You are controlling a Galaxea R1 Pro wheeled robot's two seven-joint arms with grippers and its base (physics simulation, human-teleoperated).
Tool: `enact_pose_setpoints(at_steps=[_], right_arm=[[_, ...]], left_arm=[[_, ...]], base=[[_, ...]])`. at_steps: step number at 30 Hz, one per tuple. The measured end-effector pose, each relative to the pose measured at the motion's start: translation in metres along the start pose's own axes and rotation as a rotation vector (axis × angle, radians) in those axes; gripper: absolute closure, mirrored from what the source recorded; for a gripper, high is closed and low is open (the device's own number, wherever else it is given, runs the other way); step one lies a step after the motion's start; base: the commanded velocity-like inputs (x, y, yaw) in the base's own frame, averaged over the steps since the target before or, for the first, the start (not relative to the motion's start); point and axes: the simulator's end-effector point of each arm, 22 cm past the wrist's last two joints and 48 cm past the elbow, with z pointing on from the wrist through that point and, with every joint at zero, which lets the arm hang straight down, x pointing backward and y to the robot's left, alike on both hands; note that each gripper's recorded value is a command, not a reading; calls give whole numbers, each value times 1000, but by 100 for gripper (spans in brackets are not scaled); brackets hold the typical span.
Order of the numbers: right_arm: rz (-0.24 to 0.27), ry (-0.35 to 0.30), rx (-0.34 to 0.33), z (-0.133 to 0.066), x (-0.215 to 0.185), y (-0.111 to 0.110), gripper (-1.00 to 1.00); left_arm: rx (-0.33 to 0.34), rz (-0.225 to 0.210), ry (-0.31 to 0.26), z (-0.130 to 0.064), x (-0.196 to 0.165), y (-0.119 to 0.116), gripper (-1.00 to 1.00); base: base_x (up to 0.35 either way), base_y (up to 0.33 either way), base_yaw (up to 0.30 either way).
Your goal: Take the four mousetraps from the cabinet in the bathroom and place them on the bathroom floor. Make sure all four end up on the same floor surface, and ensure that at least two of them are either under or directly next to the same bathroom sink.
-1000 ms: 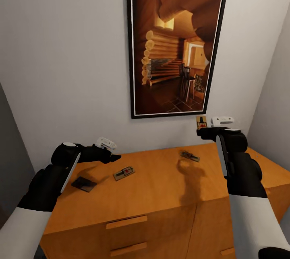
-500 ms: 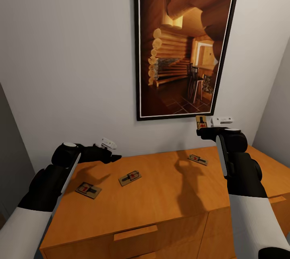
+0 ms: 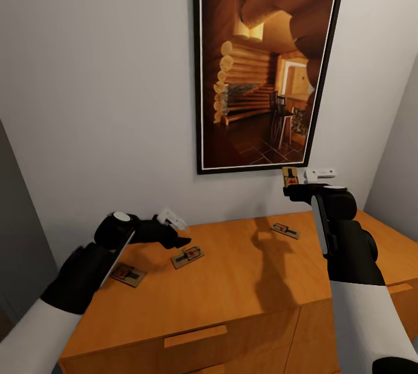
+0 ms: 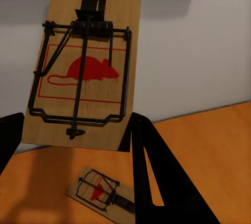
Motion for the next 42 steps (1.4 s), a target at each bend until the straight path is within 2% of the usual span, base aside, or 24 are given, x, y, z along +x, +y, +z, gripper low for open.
enact_pose_setpoints(at_steps=[6, 13, 25, 33, 42], right_arm=[[0, -1, 0, 0, 0, 0, 100], [1, 0, -1, 0, 0, 0, 100], [2, -1, -5, 0, 0, 1, 100], [3, -1, -5, 0, -1, 1, 100], [3, 0, -7, 0, 0, 1, 100]], left_arm=[[29, 32, 19, 6, 3, -16, -100], [35, 38, 23, 8, 3, -19, -100], [36, 34, 29, 7, 5, -19, -100], [35, -1, 71, 6, 14, -19, -100], [37, -14, 82, 5, 15, -21, -100]], base=[[0, 0, 0], [0, 0, 0], [0, 0, 0], [0, 0, 0], [0, 0, 0]])
